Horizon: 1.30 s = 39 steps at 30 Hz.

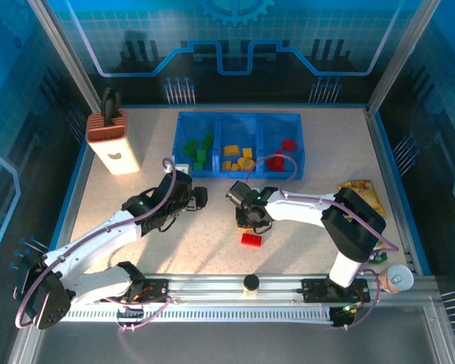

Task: Sort the legos into containers by color
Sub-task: Pick up the lego from the bottom-center of the table, then place the lego in the container.

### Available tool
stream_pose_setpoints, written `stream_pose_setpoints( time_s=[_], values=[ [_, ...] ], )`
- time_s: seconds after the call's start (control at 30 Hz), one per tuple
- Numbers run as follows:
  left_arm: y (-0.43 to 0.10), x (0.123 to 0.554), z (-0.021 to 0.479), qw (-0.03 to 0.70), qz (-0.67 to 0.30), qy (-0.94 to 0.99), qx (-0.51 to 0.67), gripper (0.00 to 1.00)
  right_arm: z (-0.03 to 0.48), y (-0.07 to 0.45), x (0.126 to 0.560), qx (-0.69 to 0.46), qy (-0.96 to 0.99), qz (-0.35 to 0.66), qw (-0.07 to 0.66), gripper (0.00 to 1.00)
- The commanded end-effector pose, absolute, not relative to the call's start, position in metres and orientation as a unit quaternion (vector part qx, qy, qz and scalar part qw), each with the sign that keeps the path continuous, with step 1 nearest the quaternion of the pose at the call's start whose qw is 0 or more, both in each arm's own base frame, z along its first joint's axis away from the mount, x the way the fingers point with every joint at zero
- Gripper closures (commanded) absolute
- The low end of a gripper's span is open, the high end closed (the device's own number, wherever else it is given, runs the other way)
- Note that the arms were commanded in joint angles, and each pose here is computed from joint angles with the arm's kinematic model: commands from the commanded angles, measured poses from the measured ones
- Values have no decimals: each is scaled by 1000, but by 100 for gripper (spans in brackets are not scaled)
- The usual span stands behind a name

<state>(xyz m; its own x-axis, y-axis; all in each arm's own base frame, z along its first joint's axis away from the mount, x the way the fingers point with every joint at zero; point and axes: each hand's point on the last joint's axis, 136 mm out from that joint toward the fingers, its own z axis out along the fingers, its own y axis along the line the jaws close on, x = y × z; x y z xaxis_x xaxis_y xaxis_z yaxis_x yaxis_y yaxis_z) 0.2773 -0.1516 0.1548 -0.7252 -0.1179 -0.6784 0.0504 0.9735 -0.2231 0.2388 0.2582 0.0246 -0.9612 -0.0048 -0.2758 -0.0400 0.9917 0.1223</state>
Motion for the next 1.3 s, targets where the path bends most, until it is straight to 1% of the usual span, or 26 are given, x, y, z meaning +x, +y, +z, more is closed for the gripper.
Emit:
stream_pose_setpoints(
  time_s=[0.0,0.13,0.37,0.47,0.63,0.87,0.97,1.0,1.03,1.1,1.13,1.27],
  values=[
    [-142,275,154,374,-103,921,-29,24,49,258,238,-25,985,50,161,71],
    [-142,275,152,376,-106,920,-30,25,90,262,258,-51,975,53,210,72],
    [-148,264,137,358,-136,923,-32,27,151,255,330,-53,961,70,260,72],
    [-148,254,125,343,-144,927,-38,27,158,254,366,-47,962,77,257,72],
    [-146,236,114,336,-144,930,-40,27,153,259,413,-53,966,64,244,71],
    [-142,227,116,341,-142,929,-35,27,129,265,459,-52,972,36,227,67],
    [-144,227,122,347,-147,926,-31,27,122,266,471,-50,972,22,226,67],
    [-145,228,123,348,-147,925,-29,27,120,267,473,-50,973,24,225,65],
    [-147,228,125,349,-150,925,-28,27,118,270,474,-51,973,26,222,60],
    [-151,228,126,349,-155,924,-24,27,118,271,474,-50,973,24,223,36],
    [-154,228,127,348,-158,924,-21,27,121,272,473,-51,972,23,226,27],
    [-171,227,129,350,-161,923,14,26,146,273,464,-66,961,9,268,22]
  ],
)
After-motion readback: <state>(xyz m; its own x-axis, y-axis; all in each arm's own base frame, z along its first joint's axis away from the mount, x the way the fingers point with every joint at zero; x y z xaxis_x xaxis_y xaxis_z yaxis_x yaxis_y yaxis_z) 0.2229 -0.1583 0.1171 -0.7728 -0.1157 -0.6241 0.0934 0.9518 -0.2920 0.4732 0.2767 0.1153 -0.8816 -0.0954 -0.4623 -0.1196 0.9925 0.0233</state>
